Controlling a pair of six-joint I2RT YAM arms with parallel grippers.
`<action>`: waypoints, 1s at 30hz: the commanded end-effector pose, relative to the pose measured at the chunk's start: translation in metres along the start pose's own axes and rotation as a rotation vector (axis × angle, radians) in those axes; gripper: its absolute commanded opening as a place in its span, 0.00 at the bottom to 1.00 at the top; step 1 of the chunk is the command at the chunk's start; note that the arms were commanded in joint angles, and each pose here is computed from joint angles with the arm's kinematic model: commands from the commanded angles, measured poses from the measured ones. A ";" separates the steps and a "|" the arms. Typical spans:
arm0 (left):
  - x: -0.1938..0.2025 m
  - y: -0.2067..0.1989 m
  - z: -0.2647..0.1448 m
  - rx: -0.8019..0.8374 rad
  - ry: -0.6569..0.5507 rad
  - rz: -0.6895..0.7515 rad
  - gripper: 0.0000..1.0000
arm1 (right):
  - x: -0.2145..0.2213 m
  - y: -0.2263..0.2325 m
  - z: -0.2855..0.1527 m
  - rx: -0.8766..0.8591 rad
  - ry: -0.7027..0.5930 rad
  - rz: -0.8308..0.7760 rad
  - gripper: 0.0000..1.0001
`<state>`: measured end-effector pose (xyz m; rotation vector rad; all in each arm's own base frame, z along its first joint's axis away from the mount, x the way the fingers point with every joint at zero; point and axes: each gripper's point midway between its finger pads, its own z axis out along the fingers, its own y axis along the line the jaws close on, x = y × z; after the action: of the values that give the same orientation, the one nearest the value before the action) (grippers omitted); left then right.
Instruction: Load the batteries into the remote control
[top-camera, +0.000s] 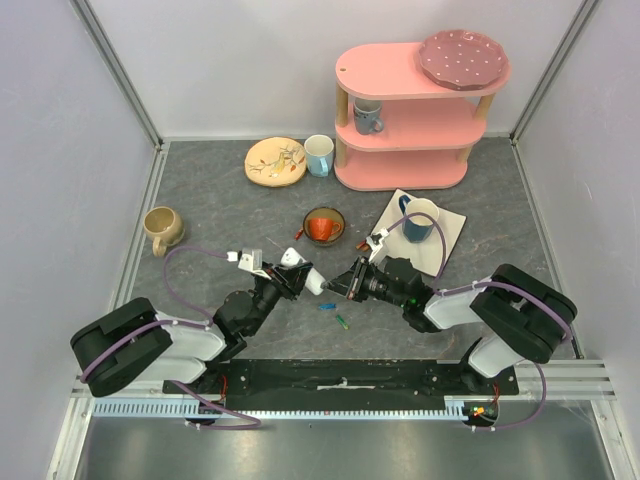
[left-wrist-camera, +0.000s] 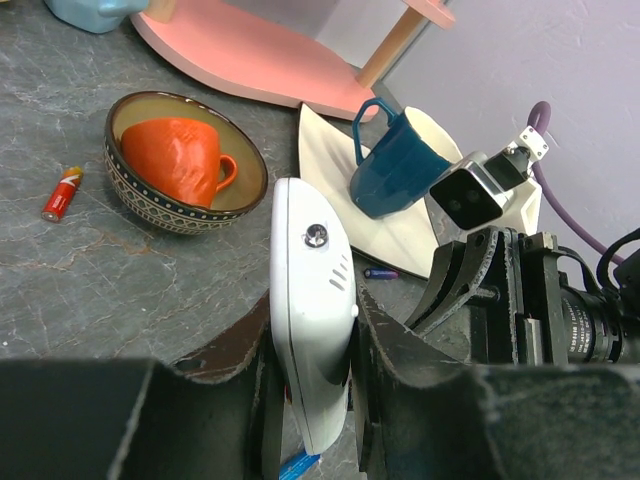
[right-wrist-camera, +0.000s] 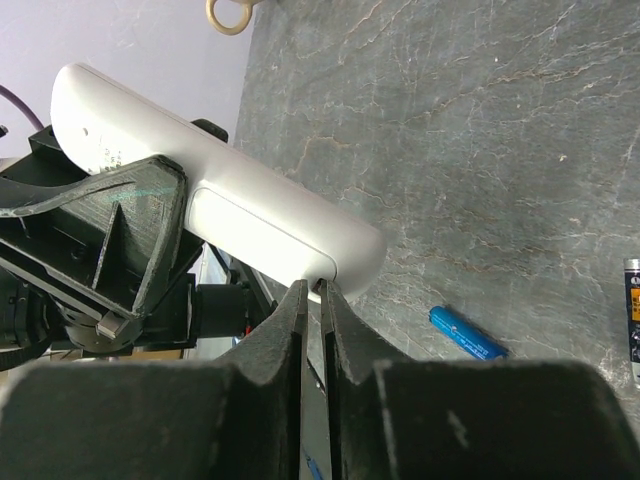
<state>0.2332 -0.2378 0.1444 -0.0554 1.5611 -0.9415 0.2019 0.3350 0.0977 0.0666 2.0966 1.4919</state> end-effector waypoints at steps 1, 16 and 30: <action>-0.020 -0.032 0.003 0.119 -0.067 0.004 0.02 | -0.021 0.037 0.002 -0.112 -0.061 -0.047 0.16; -0.008 -0.031 0.003 0.106 -0.022 0.062 0.02 | -0.024 0.041 0.003 -0.118 -0.069 -0.056 0.17; 0.001 -0.018 0.006 0.038 0.011 0.096 0.02 | -0.025 0.045 -0.001 -0.122 -0.071 -0.065 0.17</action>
<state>0.2306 -0.2447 0.1480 0.0151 1.5502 -0.8998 0.2003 0.3322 0.1001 0.0412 2.1001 1.4690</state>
